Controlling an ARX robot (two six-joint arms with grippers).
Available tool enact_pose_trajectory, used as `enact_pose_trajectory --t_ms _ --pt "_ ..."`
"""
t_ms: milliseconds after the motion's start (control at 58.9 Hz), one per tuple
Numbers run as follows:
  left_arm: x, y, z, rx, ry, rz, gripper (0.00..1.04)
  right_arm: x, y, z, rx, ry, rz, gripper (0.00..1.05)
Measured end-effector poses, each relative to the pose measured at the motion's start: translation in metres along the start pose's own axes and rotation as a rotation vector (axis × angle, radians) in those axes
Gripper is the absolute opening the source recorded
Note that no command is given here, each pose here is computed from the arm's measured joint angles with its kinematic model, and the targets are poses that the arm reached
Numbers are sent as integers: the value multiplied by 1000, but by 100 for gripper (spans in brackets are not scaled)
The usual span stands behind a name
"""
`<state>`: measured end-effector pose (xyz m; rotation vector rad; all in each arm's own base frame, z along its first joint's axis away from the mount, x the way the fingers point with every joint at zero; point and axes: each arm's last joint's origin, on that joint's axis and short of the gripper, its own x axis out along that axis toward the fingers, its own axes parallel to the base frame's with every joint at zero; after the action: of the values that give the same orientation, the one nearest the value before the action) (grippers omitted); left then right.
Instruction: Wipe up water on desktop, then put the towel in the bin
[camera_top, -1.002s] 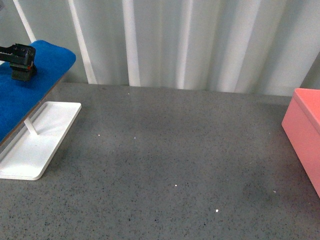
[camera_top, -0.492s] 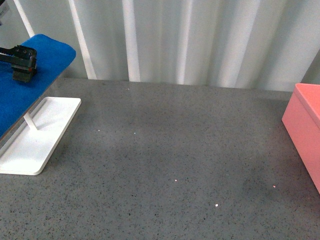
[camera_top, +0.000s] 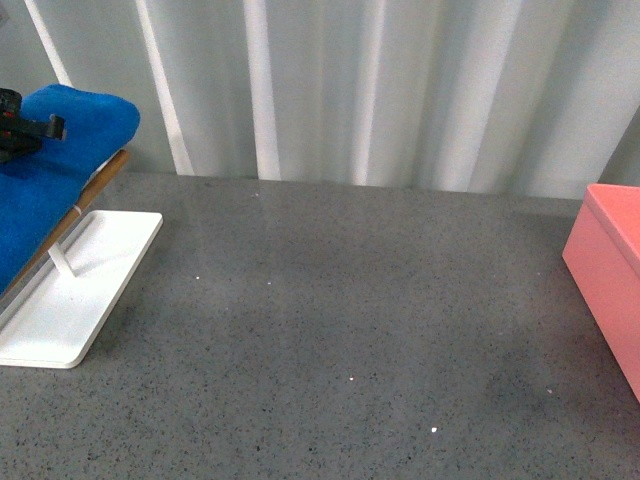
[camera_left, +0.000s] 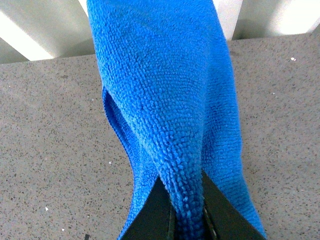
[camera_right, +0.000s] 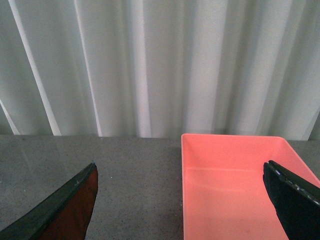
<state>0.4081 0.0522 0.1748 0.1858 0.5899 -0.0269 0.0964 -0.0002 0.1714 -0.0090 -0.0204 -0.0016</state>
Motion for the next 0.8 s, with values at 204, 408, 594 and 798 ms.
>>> enact_pose_trajectory --t_ms 204,408,594,798 --pt "-39 -4 22 -58 -96 -78 4 0 0 0 0 0 0 98" --pt "-91 -33 50 -129 -235 -281 4 0 0 0 0 0 0 98" --pt "-140 -89 66 -125 -323 -483 4 0 0 0 0 0 0 98" --pt "-165 -156 68 -119 -344 -693 4 0 0 0 0 0 0 98"
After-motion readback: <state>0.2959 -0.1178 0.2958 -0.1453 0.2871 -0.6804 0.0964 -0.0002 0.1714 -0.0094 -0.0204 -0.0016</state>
